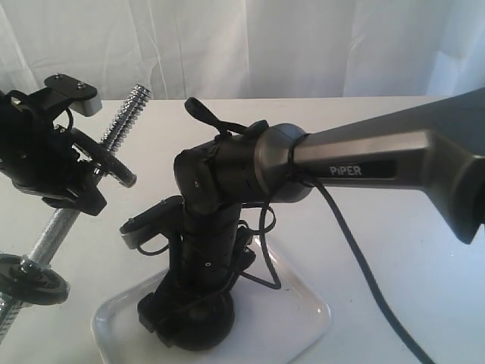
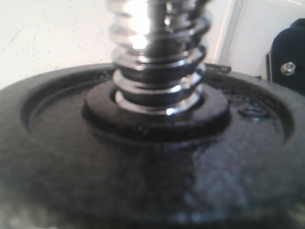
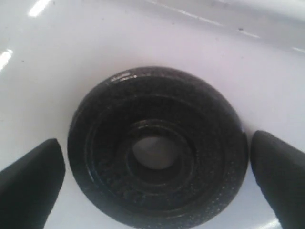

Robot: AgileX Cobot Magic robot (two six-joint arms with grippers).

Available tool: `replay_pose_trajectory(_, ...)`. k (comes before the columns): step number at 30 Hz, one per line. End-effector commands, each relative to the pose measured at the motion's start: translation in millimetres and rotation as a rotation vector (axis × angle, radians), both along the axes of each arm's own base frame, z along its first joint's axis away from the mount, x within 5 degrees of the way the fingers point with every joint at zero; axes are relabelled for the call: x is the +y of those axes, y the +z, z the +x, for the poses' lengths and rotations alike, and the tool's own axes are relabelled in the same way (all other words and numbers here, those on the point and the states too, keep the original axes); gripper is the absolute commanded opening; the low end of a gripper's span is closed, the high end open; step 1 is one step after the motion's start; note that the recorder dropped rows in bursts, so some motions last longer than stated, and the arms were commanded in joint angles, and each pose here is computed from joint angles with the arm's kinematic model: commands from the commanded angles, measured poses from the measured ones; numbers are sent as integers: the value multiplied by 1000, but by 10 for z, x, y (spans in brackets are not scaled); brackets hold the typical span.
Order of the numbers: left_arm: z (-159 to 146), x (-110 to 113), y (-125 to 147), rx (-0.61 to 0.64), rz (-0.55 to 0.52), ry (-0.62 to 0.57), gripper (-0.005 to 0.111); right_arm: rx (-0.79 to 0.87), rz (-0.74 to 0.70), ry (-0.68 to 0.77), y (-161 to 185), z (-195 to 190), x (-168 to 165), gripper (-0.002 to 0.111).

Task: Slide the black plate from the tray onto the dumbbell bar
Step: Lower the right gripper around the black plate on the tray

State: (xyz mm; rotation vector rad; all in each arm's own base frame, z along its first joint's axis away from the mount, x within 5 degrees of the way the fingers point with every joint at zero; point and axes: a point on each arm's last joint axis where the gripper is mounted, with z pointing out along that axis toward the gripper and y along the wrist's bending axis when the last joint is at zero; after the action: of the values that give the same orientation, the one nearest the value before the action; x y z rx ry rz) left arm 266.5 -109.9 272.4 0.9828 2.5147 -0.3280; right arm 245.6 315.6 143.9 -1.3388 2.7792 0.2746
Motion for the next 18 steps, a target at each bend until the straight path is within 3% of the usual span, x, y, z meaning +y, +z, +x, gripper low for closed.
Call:
replay_pose_trajectory(1, -34, -26, 284, -84, -92, 31, 0, 133, 8, -59, -124, -99, 29, 105)
replay_pose_trajectory(18, -34, -26, 284, -84, -92, 31, 0, 117, -36, -29, -146, -89, -11, 105)
